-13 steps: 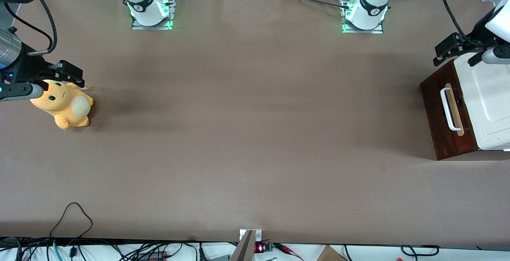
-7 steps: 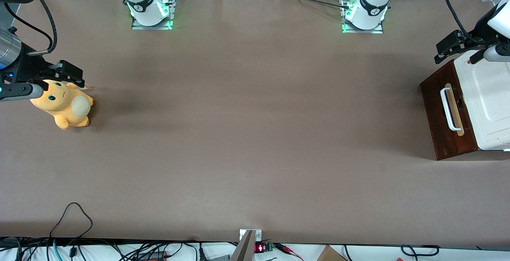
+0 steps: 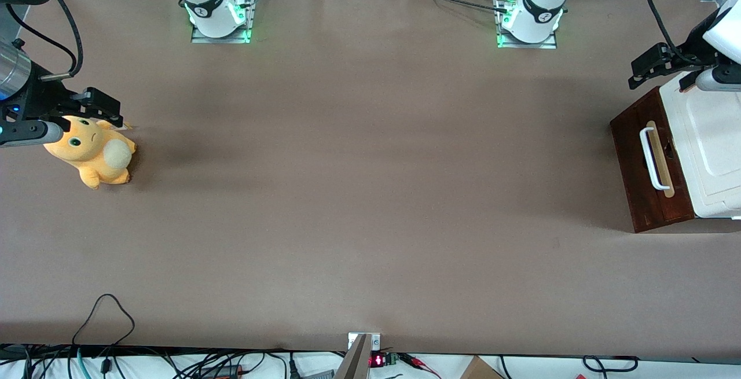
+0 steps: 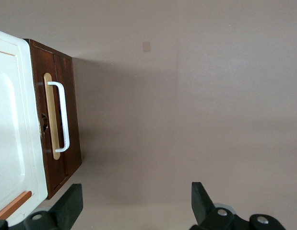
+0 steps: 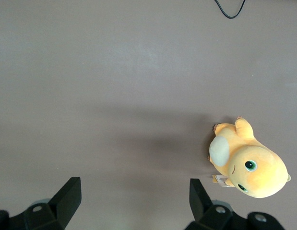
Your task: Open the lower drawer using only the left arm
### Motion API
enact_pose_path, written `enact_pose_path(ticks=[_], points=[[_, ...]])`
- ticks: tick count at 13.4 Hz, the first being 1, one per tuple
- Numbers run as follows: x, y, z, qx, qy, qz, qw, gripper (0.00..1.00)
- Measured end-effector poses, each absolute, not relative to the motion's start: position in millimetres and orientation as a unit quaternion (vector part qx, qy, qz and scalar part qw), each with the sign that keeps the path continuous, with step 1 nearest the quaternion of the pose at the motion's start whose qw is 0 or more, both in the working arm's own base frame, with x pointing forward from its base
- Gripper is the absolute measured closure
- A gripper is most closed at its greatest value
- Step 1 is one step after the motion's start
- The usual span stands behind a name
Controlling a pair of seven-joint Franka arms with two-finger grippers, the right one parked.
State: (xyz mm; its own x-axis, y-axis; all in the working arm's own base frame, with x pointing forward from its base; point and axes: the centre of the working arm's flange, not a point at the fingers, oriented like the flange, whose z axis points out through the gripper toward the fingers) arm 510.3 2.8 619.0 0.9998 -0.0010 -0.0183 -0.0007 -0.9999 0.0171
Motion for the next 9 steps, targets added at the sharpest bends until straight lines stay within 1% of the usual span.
enact_pose_path(ticks=[2,3,6,8,9], points=[[510.6,-0.4,618.4,1.0,-0.011,-0.01,-0.001,0.0],[511.8,-5.5,615.7,0.999,-0.023,-0.014,-0.033,0.0],[519.5,-46.5,592.0,0.982,-0.058,-0.031,-0.178,0.0],[521.7,-67.1,561.0,0.964,-0.045,-0.039,-0.258,0.0],[519.8,-77.6,542.3,0.954,-0.027,-0.038,-0.296,0.0]])
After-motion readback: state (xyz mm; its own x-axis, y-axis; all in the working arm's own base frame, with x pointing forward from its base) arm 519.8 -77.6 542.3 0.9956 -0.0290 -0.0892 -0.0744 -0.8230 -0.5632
